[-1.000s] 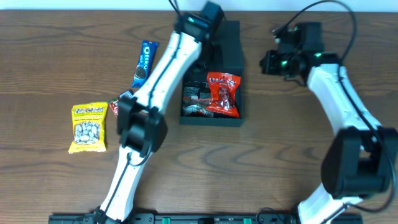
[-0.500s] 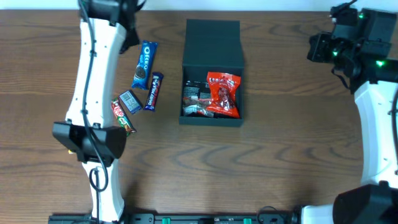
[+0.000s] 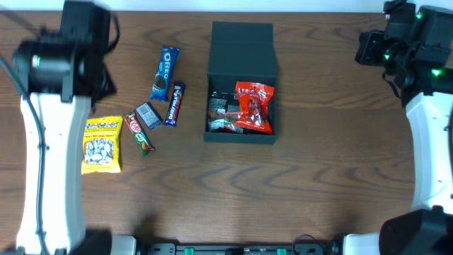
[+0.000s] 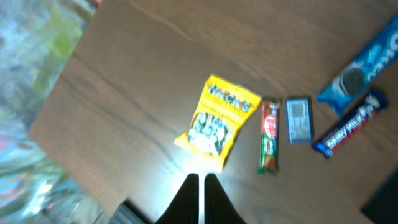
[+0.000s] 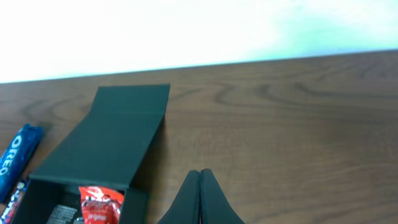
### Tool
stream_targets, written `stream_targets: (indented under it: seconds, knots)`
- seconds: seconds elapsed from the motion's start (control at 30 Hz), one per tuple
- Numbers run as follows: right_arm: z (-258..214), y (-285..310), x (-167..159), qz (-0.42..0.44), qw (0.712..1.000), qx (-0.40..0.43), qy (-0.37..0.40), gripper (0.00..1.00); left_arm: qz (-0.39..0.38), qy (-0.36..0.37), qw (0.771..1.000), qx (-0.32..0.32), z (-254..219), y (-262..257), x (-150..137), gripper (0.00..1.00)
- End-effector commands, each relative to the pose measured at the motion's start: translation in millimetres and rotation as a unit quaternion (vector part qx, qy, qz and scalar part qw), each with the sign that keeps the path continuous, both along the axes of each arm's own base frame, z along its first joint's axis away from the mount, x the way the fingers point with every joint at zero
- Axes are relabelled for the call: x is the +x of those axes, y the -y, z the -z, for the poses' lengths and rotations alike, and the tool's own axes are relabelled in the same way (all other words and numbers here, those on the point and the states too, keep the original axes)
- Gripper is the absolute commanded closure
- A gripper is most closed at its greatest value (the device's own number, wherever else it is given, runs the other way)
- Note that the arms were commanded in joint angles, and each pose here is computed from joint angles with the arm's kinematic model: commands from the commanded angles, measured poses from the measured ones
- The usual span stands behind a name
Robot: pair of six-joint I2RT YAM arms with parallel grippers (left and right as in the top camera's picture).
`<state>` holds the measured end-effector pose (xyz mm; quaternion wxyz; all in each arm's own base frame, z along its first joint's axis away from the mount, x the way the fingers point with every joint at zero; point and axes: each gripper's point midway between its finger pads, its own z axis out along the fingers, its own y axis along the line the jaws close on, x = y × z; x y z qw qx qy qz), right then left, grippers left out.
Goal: Pack container
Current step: 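Grasp the yellow Hacks candy bag with the left gripper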
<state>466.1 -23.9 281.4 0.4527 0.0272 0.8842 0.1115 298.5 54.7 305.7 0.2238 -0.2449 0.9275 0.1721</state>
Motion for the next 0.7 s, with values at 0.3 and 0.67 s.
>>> stream_targets:
  seconds: [0.3,0.67]
  knots:
    - [-4.6,0.5,-1.4,-0.007,1.0,-0.005,0.004,0.99,-0.02,-0.105,0.992,-0.071,147.6,-14.3,-71.5,0.94]
    - [10.8,-3.8,-12.7,-0.023,0.999,-0.012,-0.032,0.48,-0.006,-0.143,0.986,-0.085,182.1,-42.3,-72.8,0.03]
